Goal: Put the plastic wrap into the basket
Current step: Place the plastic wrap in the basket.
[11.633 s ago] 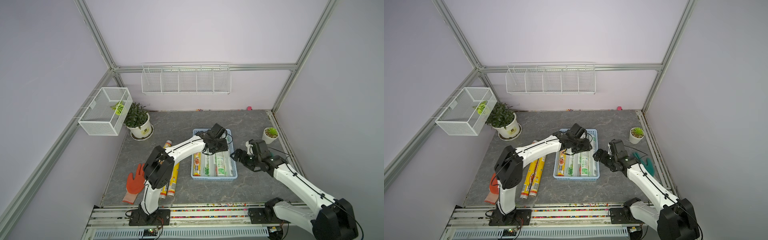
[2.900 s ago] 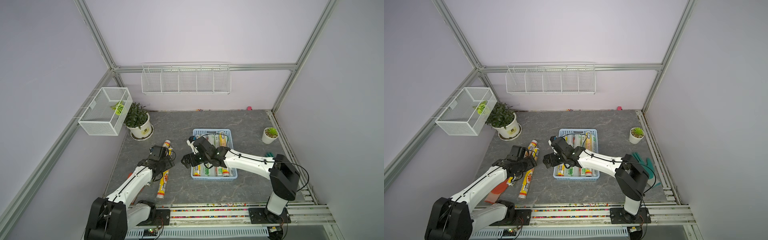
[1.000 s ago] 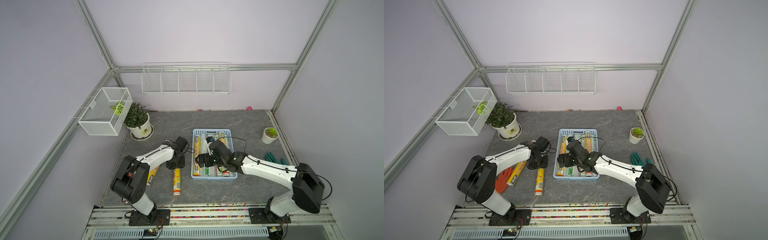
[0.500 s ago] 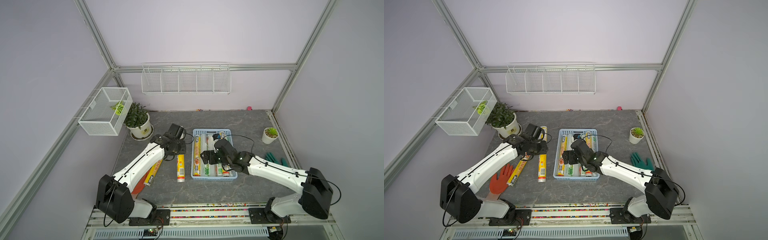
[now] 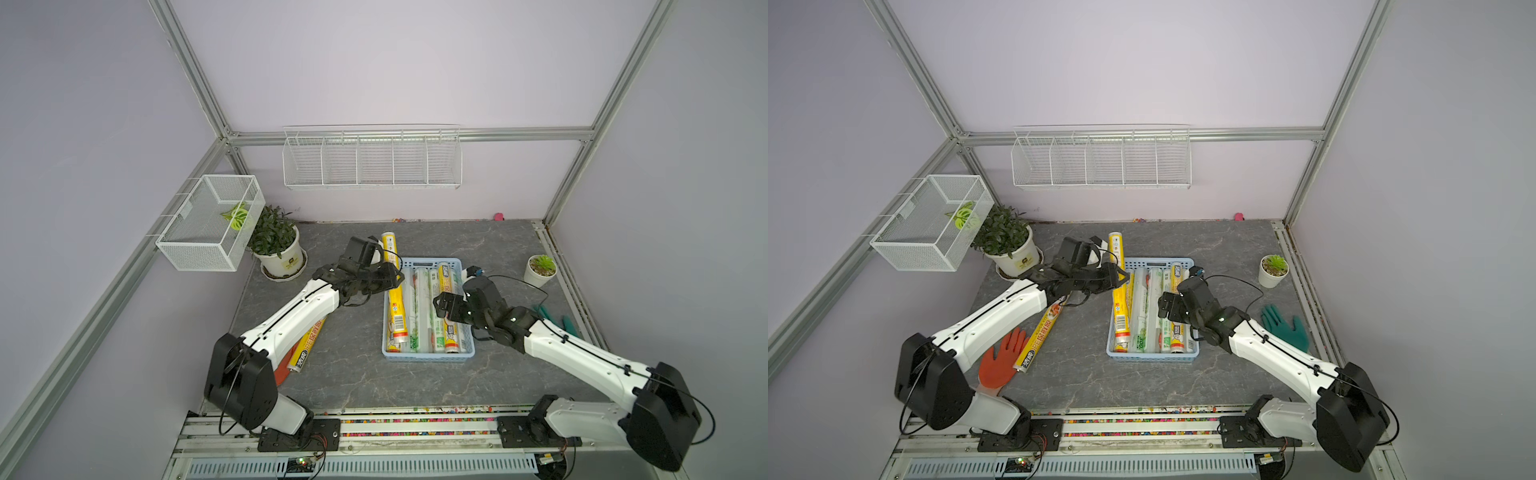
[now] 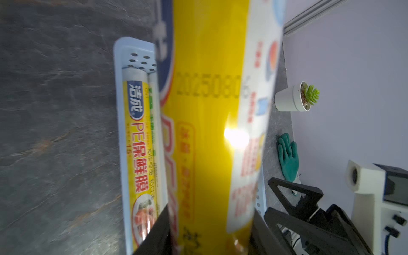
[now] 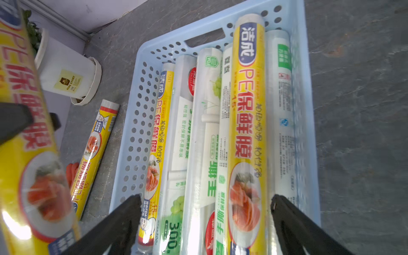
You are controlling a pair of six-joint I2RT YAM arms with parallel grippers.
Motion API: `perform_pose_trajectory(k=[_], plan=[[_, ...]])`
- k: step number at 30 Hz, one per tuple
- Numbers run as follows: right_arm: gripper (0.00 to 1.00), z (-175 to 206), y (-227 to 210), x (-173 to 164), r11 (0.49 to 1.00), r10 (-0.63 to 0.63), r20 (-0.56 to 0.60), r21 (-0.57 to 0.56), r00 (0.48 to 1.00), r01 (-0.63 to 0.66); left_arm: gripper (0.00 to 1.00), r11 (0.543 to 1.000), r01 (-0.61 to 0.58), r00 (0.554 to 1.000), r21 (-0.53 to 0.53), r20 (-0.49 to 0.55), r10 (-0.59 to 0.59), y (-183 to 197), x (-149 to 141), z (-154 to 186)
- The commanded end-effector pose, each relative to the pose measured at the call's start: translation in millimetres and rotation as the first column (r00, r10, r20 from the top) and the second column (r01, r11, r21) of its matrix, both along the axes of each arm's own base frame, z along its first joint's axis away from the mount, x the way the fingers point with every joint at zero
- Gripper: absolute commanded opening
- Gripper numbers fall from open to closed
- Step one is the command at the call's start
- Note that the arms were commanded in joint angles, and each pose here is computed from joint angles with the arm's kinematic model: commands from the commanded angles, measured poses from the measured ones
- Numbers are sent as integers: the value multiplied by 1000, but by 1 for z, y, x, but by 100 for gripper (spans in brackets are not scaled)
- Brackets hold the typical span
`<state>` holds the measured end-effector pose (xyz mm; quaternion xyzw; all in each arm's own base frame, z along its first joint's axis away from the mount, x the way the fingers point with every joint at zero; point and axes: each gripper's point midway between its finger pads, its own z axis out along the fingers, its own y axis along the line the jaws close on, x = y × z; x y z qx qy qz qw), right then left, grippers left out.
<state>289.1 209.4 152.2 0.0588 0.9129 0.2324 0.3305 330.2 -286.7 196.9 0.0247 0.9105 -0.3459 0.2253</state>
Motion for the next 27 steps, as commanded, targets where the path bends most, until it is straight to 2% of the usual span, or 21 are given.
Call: perform_pose_trajectory(k=[1, 10, 27], plan=[[97, -2, -15, -6, 999, -44, -21, 27, 999, 45, 17, 996, 68, 998, -65, -3, -68, -35, -1, 8], [97, -5, -33, -13, 997, -76, -29, 23, 997, 77, 18, 987, 149, 982, -59, -107, -154, -87, -14, -29], [97, -19, -22, -19, 998, -28, -87, 50, 996, 32, 20, 989, 145, 965, 22, -225, -136, -101, -8, -79]])
